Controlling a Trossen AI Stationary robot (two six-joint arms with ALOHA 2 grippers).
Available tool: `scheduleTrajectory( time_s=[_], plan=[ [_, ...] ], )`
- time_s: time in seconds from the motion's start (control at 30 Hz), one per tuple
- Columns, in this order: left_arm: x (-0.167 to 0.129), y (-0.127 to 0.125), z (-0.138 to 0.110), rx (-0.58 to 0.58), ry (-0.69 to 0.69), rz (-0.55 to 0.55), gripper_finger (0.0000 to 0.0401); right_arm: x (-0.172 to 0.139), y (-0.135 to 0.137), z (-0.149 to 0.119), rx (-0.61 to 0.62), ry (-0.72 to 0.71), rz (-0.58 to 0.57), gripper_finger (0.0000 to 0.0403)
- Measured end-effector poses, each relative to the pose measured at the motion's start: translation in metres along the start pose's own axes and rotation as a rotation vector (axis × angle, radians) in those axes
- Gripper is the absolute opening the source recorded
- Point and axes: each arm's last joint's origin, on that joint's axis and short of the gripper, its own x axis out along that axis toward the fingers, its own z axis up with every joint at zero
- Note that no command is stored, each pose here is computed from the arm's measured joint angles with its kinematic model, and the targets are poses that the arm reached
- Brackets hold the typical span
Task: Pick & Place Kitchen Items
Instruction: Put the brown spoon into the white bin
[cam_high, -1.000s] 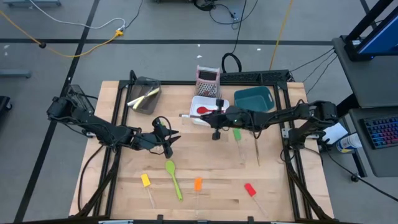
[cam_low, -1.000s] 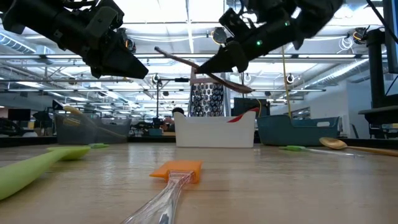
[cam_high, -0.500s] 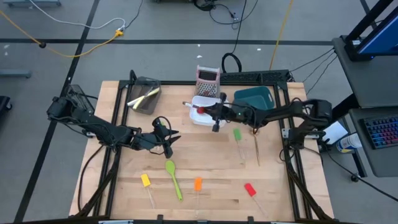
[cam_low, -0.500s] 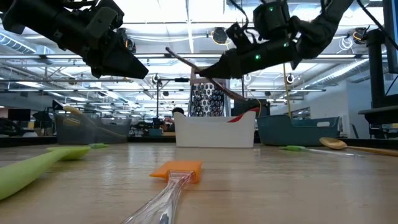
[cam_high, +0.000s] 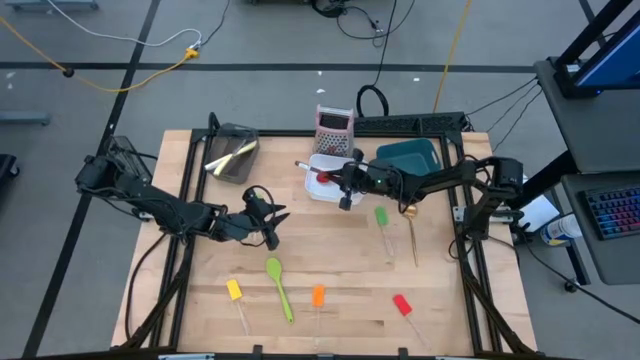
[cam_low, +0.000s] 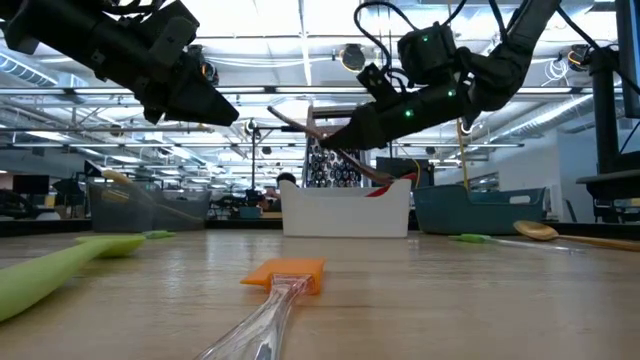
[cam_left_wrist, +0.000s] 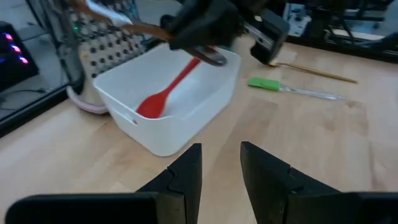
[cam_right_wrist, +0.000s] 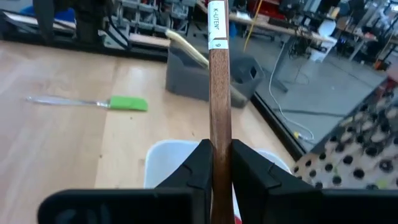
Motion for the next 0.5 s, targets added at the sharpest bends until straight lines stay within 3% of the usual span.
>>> scheduleTrajectory(
  time_s=[0.33,0.5],
  plan=[
    [0.000,0.003,0.001,-0.002,-0.036,0.092,0.0115,0.000,-0.001,-0.002,-0.021,0.016,0.000,0.0031],
    [0.000,0.003,0.001,-0.002,-0.037,0.096,0.0115,0.004,-0.001,-0.011,0.016,0.028,0.063,0.0034]
  ],
)
